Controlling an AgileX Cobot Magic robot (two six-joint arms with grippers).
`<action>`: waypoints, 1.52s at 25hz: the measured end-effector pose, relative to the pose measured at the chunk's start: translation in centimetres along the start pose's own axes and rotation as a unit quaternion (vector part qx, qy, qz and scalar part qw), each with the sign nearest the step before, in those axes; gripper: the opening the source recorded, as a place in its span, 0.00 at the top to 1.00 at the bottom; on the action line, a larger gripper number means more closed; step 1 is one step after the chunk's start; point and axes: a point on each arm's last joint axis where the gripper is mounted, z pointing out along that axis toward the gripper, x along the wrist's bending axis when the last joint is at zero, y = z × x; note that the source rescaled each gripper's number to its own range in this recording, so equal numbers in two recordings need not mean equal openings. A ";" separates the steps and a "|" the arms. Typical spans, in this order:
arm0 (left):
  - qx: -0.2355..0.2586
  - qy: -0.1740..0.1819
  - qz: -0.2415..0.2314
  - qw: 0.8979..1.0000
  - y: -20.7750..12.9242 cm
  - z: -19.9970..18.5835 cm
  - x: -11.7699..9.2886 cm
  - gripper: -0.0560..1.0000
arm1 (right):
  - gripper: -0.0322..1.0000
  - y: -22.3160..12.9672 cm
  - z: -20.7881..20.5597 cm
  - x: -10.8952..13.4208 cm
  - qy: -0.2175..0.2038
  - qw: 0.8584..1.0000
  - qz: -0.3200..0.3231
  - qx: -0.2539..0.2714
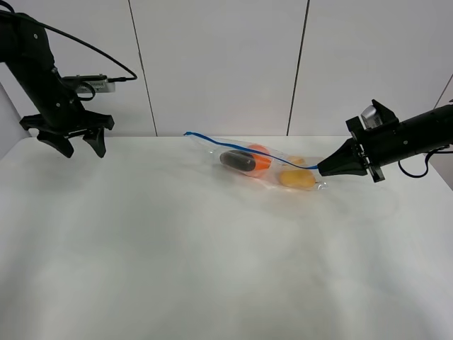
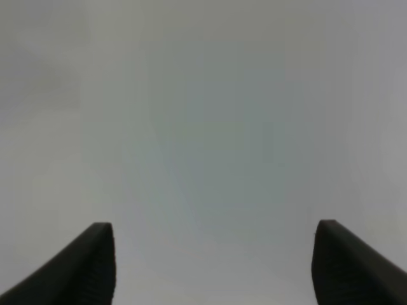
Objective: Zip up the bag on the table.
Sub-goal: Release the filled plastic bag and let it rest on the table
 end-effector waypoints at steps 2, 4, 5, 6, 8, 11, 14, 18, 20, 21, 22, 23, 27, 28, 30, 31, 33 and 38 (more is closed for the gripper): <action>0.026 -0.002 -0.001 1.000 -0.5 0.0 0.0 0.12 | 0.97 0.0 0.0 0.0 0.000 1.000 0.000 0.000; 0.033 -0.002 -0.002 0.999 -0.6 -0.2 0.0 0.12 | 0.97 0.0 0.0 0.0 0.000 1.000 0.000 0.000; 0.032 -0.003 -0.002 0.999 -0.7 -0.4 -0.1 0.12 | 0.97 0.0 0.0 0.0 0.000 1.000 0.000 0.000; 0.029 -0.003 -0.001 1.000 -0.7 -0.8 -0.1 0.12 | 0.97 0.0 0.0 0.0 0.000 1.000 0.000 0.000; 0.019 -0.002 -0.001 1.000 -0.8 -1.7 -0.1 0.12 | 0.97 0.0 0.0 0.0 0.000 1.000 0.000 0.000; -0.004 -0.002 0.000 1.000 -1.1 -3.7 -0.2 0.12 | 0.97 0.0 0.0 0.0 -0.001 1.000 0.000 -0.001; -0.031 -0.001 0.001 1.000 -1.9 -6.3 -0.3 0.12 | 0.97 0.0 0.0 0.0 -0.001 1.000 0.000 -0.001; -0.057 0.000 0.002 0.998 -4.8 -9.9 -0.5 0.12 | 0.97 0.0 0.0 0.0 -0.001 1.000 0.000 -0.001; -0.065 0.001 0.002 0.998 -6.8 -11.3 -0.5 0.12 | 0.97 0.0 0.0 0.0 -0.001 1.000 0.000 -0.001; -0.067 0.001 0.003 0.998 -7.9 -11.9 -0.6 0.12 | 0.97 0.0 0.0 0.0 -0.001 1.000 0.000 -0.001; -0.064 0.001 0.002 0.998 -9.1 -12.2 -0.6 0.12 | 0.97 0.0 0.0 0.0 -0.001 1.000 0.000 -0.001; -0.068 0.001 0.003 0.998 -10.3 -12.8 -0.7 0.12 | 0.97 0.0 0.0 0.0 -0.001 1.000 0.000 -0.001; -0.069 0.001 0.003 0.998 -15.9 -13.7 -0.8 0.11 | 0.97 0.0 0.0 0.0 -0.002 1.000 0.000 -0.001; -0.069 0.001 0.003 0.998 -17.4 -13.8 -0.8 0.09 | 0.97 0.0 0.0 -0.1 -0.003 1.000 -0.001 0.000; -0.068 0.001 0.003 0.998 -20.1 -13.7 -0.9 0.06 | 0.95 0.0 0.0 -0.1 -0.007 1.000 -0.002 0.001; -0.067 0.001 0.002 0.998 -21.6 -13.5 -0.9 0.05 | 0.92 0.0 0.0 -0.1 -0.008 1.000 -0.003 0.003; -0.062 0.001 0.000 0.998 -24.2 -12.7 -0.9 0.05 | 0.80 -0.1 0.0 -0.2 -0.010 1.000 -0.004 0.004; -0.059 -0.002 -0.019 0.998 -29.5 -10.8 -1.0 0.04 | 0.18 -0.1 0.0 -0.2 -0.010 1.000 -0.004 0.003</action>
